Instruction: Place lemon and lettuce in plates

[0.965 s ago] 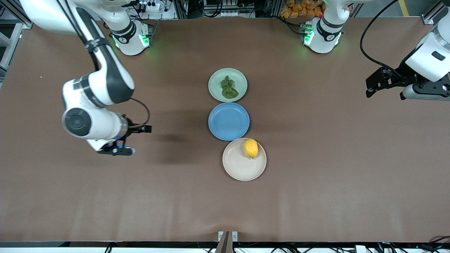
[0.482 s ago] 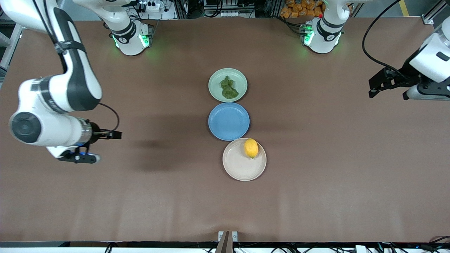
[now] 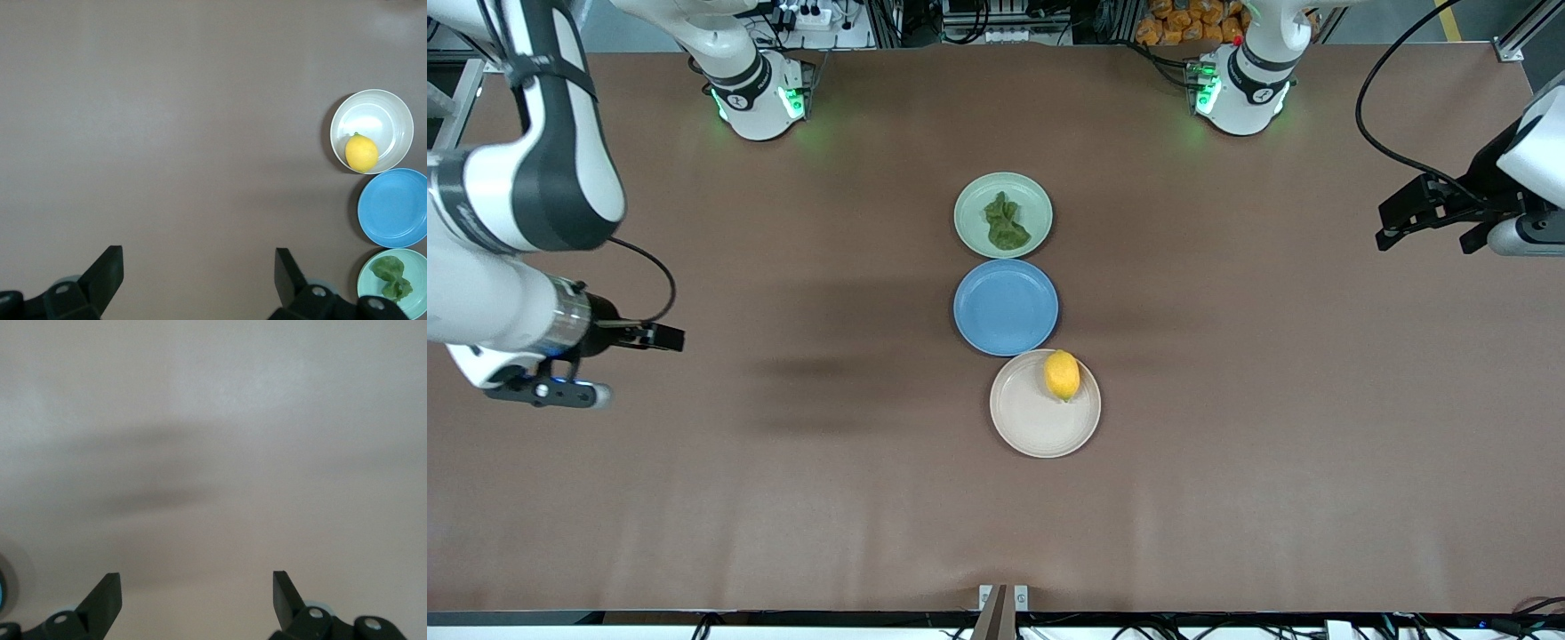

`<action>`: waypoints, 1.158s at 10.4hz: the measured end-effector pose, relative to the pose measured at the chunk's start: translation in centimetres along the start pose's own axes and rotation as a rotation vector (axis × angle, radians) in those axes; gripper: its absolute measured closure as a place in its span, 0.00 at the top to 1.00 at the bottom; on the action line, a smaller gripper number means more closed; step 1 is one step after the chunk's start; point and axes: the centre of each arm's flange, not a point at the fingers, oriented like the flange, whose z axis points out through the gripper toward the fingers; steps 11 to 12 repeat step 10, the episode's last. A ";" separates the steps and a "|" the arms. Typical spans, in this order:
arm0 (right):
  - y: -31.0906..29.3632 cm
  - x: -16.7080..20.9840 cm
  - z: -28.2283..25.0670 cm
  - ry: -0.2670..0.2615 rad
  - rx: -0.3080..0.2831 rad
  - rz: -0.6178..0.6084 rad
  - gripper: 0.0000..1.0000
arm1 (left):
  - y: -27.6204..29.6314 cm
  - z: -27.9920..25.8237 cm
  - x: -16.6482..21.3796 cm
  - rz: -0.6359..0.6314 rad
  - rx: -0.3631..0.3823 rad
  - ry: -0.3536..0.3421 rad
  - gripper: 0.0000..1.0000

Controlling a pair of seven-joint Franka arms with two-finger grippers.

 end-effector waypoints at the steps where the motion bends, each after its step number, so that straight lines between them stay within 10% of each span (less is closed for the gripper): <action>1: 0.5 -0.4 -1.5 0.026 -0.006 0.005 1.00 | 0.1 0.0 0.0 0.002 0.000 0.001 1.00; 12: 4.4 -4.6 -10.5 0.117 -0.079 0.047 1.00 | 1.2 -0.1 -0.4 0.022 0.000 -0.013 1.00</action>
